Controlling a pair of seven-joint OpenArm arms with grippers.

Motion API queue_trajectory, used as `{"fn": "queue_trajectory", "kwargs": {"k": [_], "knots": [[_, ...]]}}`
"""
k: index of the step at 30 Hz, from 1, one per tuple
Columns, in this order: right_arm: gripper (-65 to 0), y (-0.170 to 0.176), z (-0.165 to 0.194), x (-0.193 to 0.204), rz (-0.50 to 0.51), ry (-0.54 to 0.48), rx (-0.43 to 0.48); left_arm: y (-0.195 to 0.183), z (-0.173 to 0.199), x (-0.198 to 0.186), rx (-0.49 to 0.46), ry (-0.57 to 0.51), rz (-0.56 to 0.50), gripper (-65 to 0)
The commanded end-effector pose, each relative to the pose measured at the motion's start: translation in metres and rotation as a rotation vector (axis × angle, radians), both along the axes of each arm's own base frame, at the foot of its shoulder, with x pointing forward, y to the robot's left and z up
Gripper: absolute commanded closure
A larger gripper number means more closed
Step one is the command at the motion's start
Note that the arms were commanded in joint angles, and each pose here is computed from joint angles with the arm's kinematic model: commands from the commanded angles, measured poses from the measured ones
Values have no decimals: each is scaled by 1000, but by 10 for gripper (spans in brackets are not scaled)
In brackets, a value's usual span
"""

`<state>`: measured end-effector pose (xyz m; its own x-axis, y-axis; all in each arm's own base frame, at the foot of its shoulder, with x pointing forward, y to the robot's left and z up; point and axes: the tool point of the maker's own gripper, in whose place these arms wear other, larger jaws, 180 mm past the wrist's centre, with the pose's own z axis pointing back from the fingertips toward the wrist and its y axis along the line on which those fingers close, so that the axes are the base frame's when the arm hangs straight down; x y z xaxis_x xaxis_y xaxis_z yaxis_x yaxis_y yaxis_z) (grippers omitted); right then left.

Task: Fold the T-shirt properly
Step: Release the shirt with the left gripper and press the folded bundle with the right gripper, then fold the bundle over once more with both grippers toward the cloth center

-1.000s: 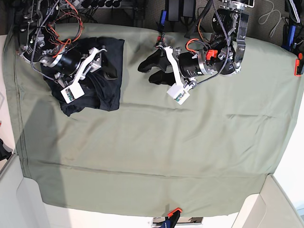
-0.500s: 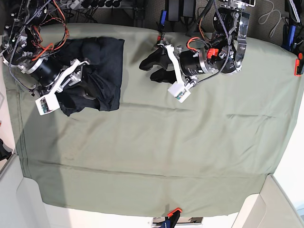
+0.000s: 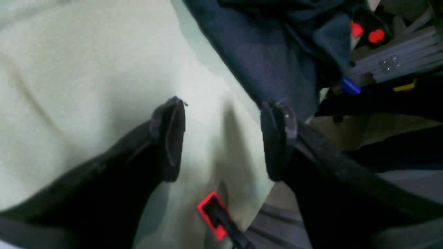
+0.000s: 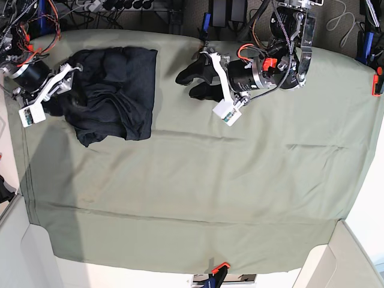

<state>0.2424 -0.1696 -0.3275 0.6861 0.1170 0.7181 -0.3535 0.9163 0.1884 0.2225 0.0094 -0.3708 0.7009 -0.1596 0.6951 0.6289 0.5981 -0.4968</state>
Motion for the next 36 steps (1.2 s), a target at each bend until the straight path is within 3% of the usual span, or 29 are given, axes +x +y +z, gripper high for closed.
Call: {"fn": "queue_trajectory", "kwargs": {"k": [1, 14, 21, 29, 36], "knots": [[-404, 7, 5, 2, 27, -26, 23, -3, 14, 6, -40, -40, 2, -373], [-404, 127, -10, -35, 318, 63, 233, 0, 12, 7, -28, -37, 5, -373], [-404, 183, -7, -64, 487, 90, 292, 23, 16, 20, -29, -51, 85, -373], [-404, 176, 16, -44, 468, -23, 256, 48, 22, 27, -31, -64, 128, -373], [-404, 120, 17, 6, 290, -104, 65, 47, 21, 21, -44, -45, 124, -373]]}}
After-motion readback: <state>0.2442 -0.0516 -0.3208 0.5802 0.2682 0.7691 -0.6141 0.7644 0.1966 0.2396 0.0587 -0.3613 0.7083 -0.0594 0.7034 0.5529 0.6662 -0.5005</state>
